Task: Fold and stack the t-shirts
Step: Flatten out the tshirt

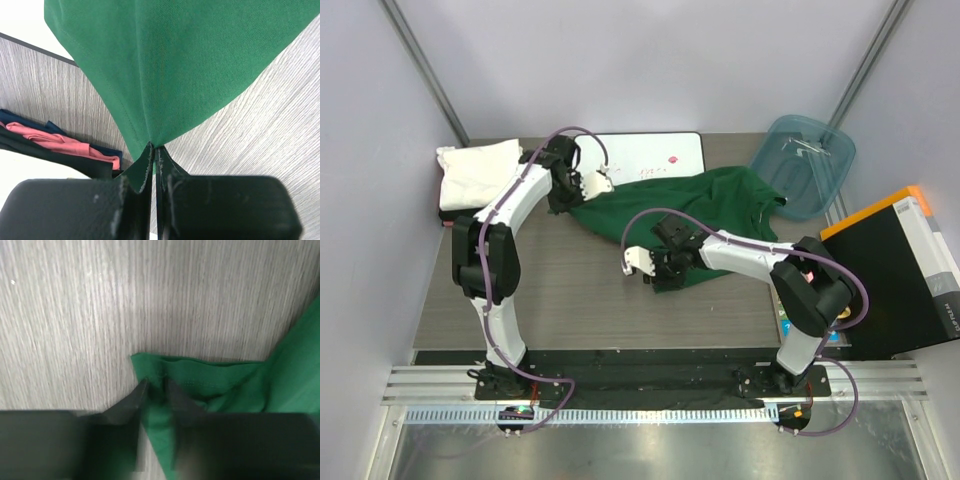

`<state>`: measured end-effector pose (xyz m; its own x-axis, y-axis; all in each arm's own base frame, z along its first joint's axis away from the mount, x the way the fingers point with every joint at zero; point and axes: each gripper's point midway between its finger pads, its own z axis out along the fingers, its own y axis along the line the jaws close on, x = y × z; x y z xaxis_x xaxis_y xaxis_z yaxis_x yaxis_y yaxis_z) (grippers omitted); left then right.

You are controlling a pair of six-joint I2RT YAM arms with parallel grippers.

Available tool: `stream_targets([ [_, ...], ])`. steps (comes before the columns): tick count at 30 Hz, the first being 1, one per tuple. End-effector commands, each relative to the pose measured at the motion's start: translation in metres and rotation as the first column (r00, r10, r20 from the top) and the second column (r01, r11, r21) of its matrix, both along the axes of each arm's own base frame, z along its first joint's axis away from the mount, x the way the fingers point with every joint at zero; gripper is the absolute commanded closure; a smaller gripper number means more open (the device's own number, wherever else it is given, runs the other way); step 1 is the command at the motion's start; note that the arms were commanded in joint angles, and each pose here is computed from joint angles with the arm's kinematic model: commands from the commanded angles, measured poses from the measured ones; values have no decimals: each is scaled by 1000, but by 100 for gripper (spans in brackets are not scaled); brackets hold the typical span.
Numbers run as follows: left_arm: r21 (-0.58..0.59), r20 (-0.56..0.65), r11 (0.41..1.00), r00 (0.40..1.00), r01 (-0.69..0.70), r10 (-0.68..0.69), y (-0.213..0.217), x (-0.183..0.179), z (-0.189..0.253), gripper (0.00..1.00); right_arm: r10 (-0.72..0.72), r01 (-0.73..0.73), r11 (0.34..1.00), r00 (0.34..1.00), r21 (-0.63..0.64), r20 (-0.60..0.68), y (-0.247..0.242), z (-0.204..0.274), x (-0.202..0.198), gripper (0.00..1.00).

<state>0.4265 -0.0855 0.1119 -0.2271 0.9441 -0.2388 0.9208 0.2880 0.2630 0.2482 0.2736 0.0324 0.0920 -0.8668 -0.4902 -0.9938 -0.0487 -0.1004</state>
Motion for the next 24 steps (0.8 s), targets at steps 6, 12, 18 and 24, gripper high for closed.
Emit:
stream_targets([
  [6, 36, 88, 999, 996, -22, 19, 9, 10, 20, 100, 20, -19, 1000, 990, -2, 140, 5, 45, 29, 99],
  [12, 36, 123, 999, 992, -26, 21, 14, 4, 47, 100, 89, -79, 996, 953, -43, 289, -23, 124, 29, 99],
  [18, 53, 126, 998, 991, -43, 36, 26, -24, 68, 100, 124, -106, 992, 884, -64, 452, -65, 192, 7, 99],
  [24, 37, 130, 998, 991, -48, 43, 33, -67, 95, 100, 264, -183, 964, 771, -194, 579, -116, 229, -21, 99],
])
